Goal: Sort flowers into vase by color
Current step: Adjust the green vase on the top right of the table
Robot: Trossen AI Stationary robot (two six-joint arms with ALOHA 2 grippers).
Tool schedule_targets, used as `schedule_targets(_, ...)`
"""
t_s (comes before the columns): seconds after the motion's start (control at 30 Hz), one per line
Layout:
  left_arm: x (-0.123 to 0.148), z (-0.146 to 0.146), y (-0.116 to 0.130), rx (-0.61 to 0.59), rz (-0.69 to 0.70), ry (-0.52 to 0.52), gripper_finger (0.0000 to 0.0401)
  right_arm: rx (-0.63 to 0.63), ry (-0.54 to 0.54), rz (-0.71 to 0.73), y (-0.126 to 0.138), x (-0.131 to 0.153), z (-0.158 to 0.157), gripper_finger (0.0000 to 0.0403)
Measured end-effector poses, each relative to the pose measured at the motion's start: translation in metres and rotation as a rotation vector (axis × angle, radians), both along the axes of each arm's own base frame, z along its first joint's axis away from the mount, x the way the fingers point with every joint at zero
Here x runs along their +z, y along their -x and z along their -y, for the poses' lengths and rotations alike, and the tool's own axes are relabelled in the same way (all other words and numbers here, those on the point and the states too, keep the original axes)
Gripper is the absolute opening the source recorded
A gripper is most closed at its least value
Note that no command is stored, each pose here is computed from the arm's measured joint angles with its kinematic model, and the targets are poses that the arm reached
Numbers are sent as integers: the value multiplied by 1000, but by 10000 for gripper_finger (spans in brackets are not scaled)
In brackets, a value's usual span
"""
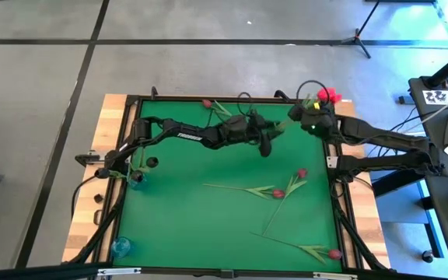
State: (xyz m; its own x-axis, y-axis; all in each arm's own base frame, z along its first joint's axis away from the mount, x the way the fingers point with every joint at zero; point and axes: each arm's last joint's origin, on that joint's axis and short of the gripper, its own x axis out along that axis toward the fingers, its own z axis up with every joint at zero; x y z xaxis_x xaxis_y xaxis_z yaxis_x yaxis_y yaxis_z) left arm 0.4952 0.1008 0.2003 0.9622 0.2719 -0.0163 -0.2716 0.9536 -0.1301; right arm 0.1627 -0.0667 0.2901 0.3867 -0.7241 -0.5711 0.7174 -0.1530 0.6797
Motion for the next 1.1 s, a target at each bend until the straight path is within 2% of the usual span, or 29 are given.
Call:
schedule_targets(0.27,19,2,1,46,206,-44,158,257,426,-132,-14,59,-8,280)
schedule_targets(0.43,27,4,3,45,293,-70,158,395,539,-181,-12,86,-9,280)
schedule_targets(0.67,35,-7,8,81,372,-107,158,679,697,-275,-14,98,-14,280)
schedule_targets(0.77,38,-10,8,101,375,-152,158,759,716,-290,-19,96,-15,280)
schedule_targets(0.9,45,-5,4,111,351,-236,158,837,666,-332,-28,85,-14,280)
schedule_targets(1.1,42,-1,2,116,296,-298,158,868,628,-371,-32,78,-14,280)
